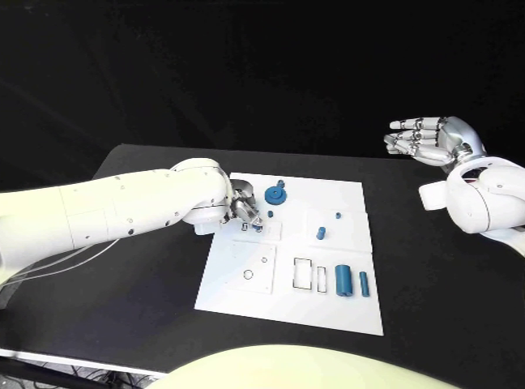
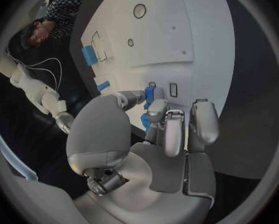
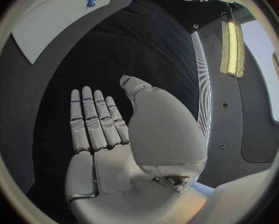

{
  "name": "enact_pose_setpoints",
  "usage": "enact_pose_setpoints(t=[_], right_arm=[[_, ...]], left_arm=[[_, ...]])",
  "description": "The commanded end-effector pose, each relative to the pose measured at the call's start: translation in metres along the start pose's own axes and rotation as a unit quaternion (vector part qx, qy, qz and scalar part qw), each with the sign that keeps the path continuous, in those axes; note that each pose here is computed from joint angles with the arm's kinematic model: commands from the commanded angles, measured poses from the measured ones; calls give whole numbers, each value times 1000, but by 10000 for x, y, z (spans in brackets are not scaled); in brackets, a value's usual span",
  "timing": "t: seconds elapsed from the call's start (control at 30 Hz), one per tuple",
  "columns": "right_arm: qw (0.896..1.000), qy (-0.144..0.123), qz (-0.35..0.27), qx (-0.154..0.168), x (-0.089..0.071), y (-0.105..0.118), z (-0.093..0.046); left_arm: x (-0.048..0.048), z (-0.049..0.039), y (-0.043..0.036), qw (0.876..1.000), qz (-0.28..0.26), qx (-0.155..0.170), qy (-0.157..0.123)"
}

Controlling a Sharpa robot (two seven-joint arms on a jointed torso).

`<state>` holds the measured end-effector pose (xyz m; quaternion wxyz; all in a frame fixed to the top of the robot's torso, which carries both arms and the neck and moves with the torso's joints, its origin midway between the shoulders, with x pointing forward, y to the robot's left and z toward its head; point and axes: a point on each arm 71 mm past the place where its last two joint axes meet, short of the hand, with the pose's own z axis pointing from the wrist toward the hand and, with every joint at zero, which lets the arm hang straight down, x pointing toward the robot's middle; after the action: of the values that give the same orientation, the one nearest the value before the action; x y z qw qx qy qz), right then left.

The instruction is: Assemble the parts on the task board

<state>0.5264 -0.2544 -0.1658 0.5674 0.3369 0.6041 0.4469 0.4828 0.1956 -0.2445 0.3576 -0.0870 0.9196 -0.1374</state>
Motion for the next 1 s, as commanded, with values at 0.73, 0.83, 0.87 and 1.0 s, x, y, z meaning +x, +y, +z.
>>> enact_pose_setpoints(t=[0.73,0.83,0.87,1.0], right_arm=[[1000,10,-3,-7,32,6,6],[1000,11,-3,-5,35,3,7],[1000,11,-3,-4,35,2,8],[1000,12,-3,-3,37,-1,8]], left_arm=[[48,9,-54,999,22,2,23],[51,9,-53,999,23,2,26],[51,10,-52,999,23,2,26],[47,12,-45,999,23,1,25]])
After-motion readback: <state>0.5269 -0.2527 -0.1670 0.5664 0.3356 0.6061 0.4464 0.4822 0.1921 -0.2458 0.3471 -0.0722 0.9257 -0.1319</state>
